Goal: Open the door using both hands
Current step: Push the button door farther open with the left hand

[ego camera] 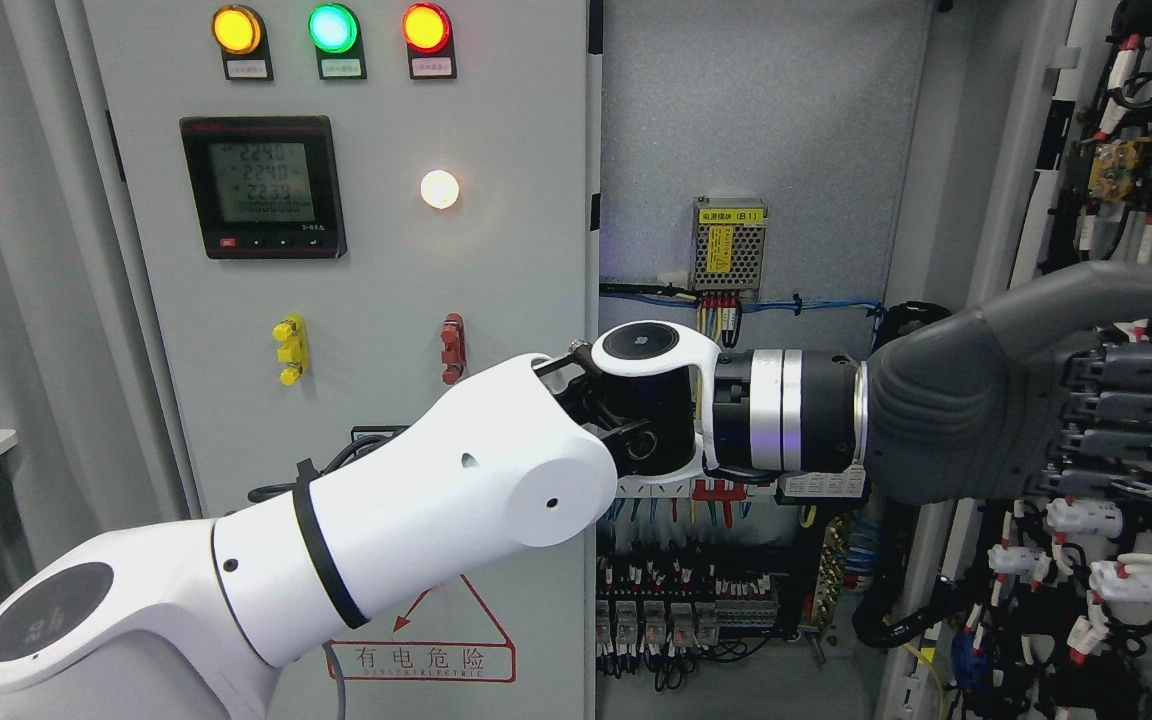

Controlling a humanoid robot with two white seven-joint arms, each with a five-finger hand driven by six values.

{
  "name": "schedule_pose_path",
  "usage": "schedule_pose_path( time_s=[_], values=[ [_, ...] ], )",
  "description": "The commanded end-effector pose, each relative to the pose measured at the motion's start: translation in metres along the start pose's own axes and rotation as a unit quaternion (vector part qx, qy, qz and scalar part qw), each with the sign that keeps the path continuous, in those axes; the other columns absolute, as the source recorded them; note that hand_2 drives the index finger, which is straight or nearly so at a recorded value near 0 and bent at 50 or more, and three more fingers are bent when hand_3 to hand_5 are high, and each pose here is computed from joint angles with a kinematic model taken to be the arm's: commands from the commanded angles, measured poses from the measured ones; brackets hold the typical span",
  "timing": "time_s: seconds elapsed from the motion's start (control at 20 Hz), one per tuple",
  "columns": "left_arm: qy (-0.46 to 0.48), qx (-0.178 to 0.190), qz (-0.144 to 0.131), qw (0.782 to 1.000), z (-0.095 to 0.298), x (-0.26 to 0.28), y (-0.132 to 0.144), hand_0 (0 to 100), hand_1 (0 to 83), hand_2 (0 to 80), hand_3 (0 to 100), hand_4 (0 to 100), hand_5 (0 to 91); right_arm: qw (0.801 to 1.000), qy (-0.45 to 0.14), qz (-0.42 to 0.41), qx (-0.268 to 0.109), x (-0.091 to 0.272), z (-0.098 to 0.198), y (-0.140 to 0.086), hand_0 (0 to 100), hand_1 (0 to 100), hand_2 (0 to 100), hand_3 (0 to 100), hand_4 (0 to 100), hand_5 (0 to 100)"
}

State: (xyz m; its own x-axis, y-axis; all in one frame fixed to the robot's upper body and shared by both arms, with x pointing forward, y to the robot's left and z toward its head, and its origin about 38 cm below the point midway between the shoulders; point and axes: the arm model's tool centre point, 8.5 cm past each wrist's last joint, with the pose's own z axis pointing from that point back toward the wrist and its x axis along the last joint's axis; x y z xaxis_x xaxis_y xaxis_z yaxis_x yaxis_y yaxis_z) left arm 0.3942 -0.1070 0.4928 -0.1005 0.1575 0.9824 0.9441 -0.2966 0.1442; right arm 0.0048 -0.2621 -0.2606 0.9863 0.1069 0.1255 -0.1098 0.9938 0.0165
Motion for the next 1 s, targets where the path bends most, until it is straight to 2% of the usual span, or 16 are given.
schedule_pose_path(
  time_s=[0.0, 0.7, 0.95],
  values=[
    [0.005, -0.007, 0.009, 1.000, -0.0100, -0.0081, -0.0021, 29, 0.0, 2.8, 3, 3, 0.0, 1.000, 0.003, -0.011, -0.002, -0.0056, 0.0008, -0.0007, 22, 0, 0, 0, 0, 0],
    [-0.002, -0.011, 0.009, 1.000, -0.0127, -0.0041, -0.0048, 29, 0.0, 2.8, 3, 3, 0.0, 1.000, 0.003, -0.011, -0.002, -0.0058, 0.0008, -0.0007, 22, 0, 0, 0, 0, 0],
    [-0.002, 0.008, 0.008, 1.000, -0.0140, -0.0031, -0.0028, 29, 0.0, 2.8, 3, 3, 0.0, 1.000, 0.003, -0.011, -0.002, -0.0058, 0.0008, -0.0007, 22, 0, 0, 0, 0, 0]
  ],
)
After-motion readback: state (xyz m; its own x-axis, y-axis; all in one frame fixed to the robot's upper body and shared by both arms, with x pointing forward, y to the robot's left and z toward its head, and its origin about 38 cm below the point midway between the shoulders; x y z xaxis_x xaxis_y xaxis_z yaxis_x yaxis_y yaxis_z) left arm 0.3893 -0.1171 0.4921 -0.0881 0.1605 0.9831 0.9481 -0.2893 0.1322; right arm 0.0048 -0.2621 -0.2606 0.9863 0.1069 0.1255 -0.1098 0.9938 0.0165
